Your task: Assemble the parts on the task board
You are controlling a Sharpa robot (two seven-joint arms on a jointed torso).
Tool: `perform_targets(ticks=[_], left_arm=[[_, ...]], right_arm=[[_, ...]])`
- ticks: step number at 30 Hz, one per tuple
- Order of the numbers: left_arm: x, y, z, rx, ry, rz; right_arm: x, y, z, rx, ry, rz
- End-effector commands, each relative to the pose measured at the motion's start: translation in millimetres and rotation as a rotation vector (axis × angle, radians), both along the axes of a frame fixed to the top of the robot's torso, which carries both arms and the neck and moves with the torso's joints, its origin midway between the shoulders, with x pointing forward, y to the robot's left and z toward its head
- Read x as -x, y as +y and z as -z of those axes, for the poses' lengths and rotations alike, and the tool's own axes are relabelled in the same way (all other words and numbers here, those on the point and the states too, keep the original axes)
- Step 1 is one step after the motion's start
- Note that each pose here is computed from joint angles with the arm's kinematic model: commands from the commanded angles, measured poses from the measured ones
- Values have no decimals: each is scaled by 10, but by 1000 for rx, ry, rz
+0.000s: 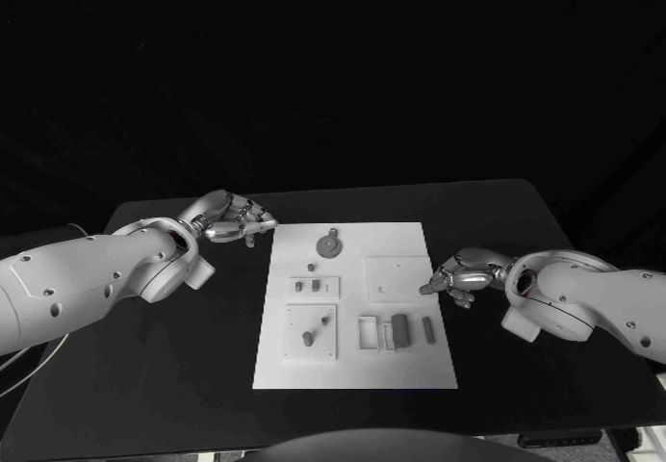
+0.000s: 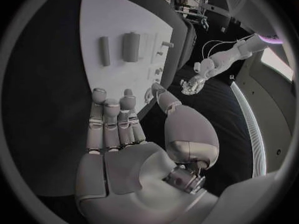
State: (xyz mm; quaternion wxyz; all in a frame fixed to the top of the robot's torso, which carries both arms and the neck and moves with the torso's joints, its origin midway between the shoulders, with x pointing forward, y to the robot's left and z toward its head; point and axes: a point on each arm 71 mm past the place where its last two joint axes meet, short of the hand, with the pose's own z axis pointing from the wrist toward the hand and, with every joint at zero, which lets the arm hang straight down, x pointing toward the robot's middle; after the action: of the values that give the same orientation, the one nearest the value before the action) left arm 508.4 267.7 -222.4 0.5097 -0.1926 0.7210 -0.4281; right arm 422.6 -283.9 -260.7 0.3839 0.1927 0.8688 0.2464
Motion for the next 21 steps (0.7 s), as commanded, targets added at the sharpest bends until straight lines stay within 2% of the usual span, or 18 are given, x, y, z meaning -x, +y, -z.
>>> perform_targets(ticks=[1, 4, 8, 15, 21], left_arm=[[-11, 36, 10, 41, 41, -70], [-13, 22, 22, 53, 61, -95], [-5, 2, 38, 77, 93, -125], [5, -85, 90, 76, 123, -110], [21, -127, 103, 78, 135, -98]], right_arm=[[52, 19, -1, 181, 87, -16], [105, 43, 26, 213, 118, -13], [142, 120, 101, 256, 134, -58], [106, 429, 134, 363, 28, -189], [90, 631, 149, 358, 18, -230]])
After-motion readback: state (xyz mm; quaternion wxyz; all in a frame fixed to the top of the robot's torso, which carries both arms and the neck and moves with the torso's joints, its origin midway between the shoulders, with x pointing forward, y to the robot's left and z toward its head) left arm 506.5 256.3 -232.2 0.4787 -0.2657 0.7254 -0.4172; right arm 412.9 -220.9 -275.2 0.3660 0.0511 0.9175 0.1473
